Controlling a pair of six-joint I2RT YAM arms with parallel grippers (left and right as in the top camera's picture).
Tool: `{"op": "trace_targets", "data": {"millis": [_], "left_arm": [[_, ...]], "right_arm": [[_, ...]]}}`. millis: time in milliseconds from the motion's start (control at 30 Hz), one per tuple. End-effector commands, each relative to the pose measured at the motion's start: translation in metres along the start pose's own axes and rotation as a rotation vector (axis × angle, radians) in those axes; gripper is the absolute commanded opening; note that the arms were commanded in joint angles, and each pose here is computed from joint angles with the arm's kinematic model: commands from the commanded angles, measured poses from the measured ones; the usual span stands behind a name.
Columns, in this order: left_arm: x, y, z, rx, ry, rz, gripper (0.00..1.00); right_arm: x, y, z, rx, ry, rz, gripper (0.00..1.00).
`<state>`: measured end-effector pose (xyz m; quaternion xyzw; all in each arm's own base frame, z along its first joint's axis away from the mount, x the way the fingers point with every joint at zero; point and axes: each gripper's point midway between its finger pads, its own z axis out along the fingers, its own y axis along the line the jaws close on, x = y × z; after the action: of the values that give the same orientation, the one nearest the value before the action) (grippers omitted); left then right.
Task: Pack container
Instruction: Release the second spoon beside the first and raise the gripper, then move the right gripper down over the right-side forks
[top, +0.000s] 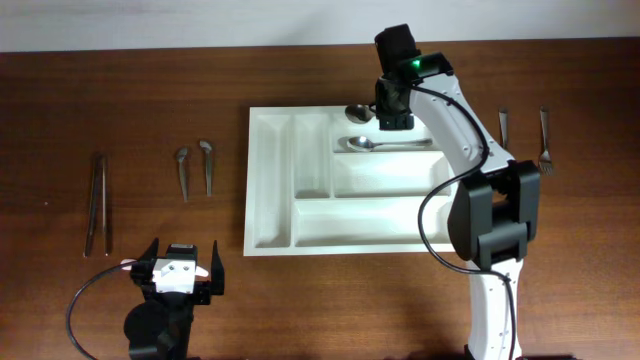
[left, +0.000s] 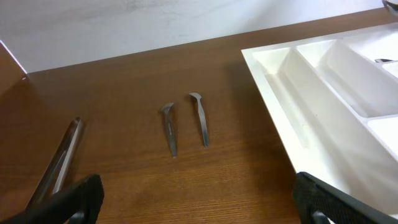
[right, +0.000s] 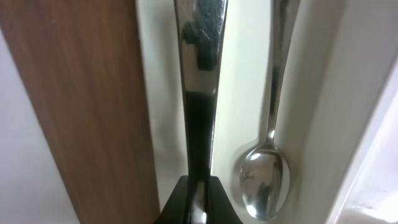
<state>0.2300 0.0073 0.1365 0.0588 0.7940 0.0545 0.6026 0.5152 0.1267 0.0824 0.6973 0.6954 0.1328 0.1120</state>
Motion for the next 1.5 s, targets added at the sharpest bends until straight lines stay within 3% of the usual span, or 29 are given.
{"op": "trace_targets", "data": {"millis": [0,233,333,467,567,700,900,1067,1300,1467], "left_arm": [[0.001,-0.001,0.000,0.006,-0.004,-0.009,0.99],[0.001,-0.001,0.000,0.006,-0.004,-0.010,0.99],[0.001,-0.001,0.000,0.006,-0.004,-0.009,0.99],[0.001,-0.001,0.000,0.006,-0.004,-0.009,0.99],[0.001,-0.001,0.000,0.006,-0.004,-0.009,0.99],[0.001,-0.001,0.000,0.006,-0.004,-0.009,0.99],[0.001,-0.001,0.000,0.006,-0.004,-0.009,0.99],[0.001,-0.001,0.000,0.006,-0.004,-0.009,0.99],[0.001,-0.001,0.000,0.006,-0.004,-0.009,0.99],[0.001,-0.001,0.000,0.006,-0.004,-0.009,0.99]], "right_arm": [[-0.002,-0.009,0.013,0.035,-0.031,0.024,0.04],[-0.005,-0.017,0.021,0.070,-0.048,0.022,0.07],[-0.006,-0.017,0.021,0.070,-0.050,0.022,0.19],[-0.006,-0.017,0.021,0.070,-0.050,0.021,0.46],[-0.011,-0.012,0.022,0.057,-0.046,-0.055,0.50],[-0.024,0.004,0.018,0.015,-0.044,-0.232,0.56],[-0.062,0.028,-0.003,-0.038,-0.069,-0.431,0.84],[-0.102,0.056,-0.036,-0.110,-0.106,-0.796,1.00],[-0.138,0.068,-0.081,-0.217,-0.057,-1.463,0.99],[-0.193,0.036,-0.075,-0.067,-0.031,-1.504,0.99]]}}
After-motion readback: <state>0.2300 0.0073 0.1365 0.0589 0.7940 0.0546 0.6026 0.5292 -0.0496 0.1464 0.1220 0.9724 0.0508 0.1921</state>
